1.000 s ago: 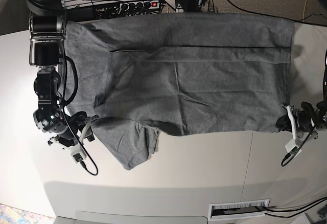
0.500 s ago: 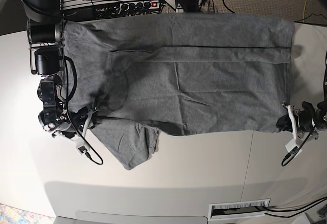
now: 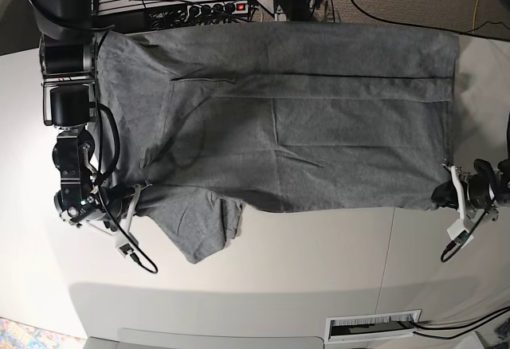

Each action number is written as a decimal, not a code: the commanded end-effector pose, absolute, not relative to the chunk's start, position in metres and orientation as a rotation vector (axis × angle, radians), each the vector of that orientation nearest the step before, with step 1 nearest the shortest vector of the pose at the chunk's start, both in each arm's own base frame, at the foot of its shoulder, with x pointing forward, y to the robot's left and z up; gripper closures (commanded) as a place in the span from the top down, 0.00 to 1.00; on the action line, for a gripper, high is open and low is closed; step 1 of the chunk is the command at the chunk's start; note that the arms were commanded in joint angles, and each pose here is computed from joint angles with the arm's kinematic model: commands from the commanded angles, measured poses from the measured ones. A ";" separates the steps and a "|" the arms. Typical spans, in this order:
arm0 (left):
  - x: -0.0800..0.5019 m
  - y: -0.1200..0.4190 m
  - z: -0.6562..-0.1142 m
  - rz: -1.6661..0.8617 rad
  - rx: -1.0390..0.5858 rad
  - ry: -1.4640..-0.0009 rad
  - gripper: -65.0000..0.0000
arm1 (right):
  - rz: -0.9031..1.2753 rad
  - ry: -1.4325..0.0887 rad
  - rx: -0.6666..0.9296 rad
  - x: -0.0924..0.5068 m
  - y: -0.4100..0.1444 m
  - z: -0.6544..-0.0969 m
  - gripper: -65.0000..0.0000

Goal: Fold the T-shirt properly
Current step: 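Lift the hem side and fold it over toward the folded edge, then lay the folded strip down and release both grippers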

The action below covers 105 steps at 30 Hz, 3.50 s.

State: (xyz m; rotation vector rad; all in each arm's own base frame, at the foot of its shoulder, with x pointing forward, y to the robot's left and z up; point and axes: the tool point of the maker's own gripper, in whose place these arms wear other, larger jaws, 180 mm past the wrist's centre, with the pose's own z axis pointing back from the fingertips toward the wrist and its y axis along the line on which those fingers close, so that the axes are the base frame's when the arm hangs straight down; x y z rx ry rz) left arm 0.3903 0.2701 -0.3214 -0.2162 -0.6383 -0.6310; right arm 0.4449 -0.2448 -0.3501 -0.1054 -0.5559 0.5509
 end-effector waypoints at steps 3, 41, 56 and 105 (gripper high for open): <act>0.398 0.276 -0.289 -0.662 -0.190 -0.696 0.00 | 0.563 -0.646 -0.100 0.460 -0.236 -0.308 0.00; 0.280 0.280 -0.301 -0.709 -0.377 -0.350 0.00 | 0.704 -0.455 -0.253 0.326 -0.271 -0.324 0.00; 0.235 0.275 -0.339 -0.677 -0.443 -0.216 0.00 | 0.670 -0.398 -0.216 0.264 -0.279 -0.342 0.00; 0.246 0.192 -0.352 -0.922 -0.386 -0.379 0.10 | 0.432 -0.872 -0.143 0.367 -0.283 -0.294 0.32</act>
